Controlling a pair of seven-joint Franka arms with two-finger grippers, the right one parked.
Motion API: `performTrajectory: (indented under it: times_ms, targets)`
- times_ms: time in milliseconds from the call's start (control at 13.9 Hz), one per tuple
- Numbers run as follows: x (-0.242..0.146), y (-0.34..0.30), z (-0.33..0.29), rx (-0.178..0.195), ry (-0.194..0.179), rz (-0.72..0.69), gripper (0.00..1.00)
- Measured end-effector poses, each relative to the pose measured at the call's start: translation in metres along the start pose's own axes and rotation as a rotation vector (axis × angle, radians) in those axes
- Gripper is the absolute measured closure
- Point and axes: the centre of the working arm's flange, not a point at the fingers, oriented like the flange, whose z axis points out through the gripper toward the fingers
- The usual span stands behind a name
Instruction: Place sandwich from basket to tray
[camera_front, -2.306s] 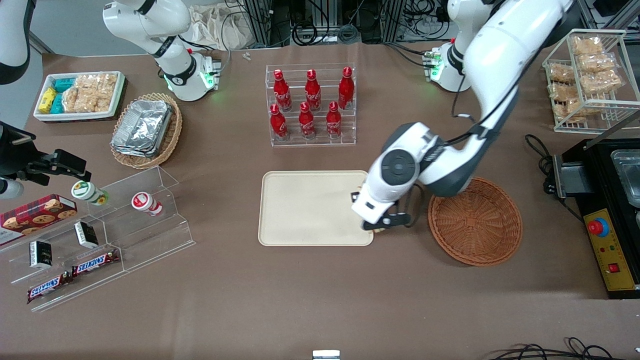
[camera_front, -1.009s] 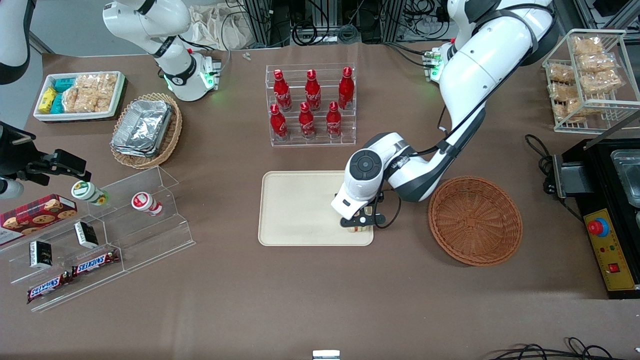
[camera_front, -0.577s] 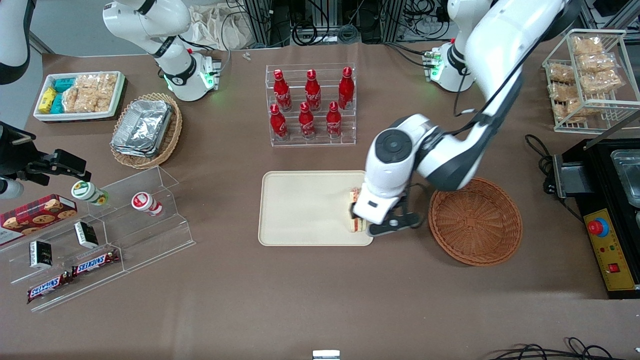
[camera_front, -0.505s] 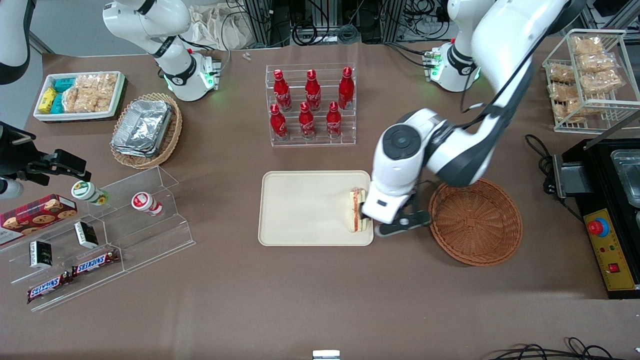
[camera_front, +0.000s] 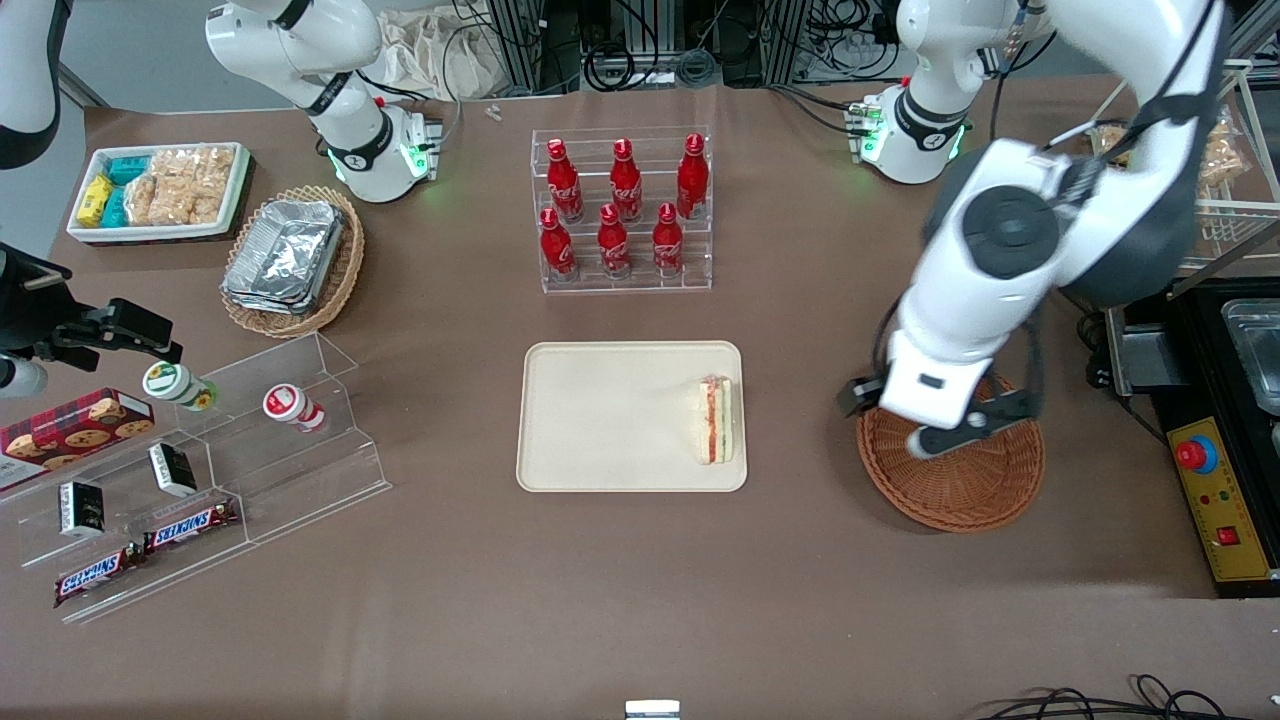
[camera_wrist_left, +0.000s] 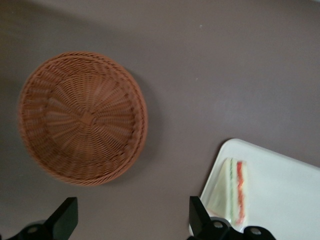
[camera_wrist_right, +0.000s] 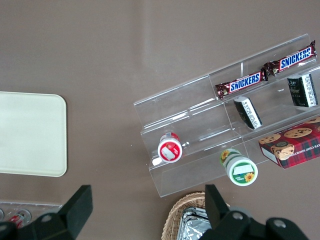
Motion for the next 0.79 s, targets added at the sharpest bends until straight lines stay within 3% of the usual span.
performTrajectory:
  times_ms: [216, 577, 793]
  targets:
    - [0.011, -0.055, -0.028, -0.001, -0.047, 0.098, 0.00]
    - [0.001, -0.115, -0.033, -0.007, -0.094, 0.249, 0.00]
    - [-0.003, -0.146, -0.039, -0.027, -0.093, 0.288, 0.00]
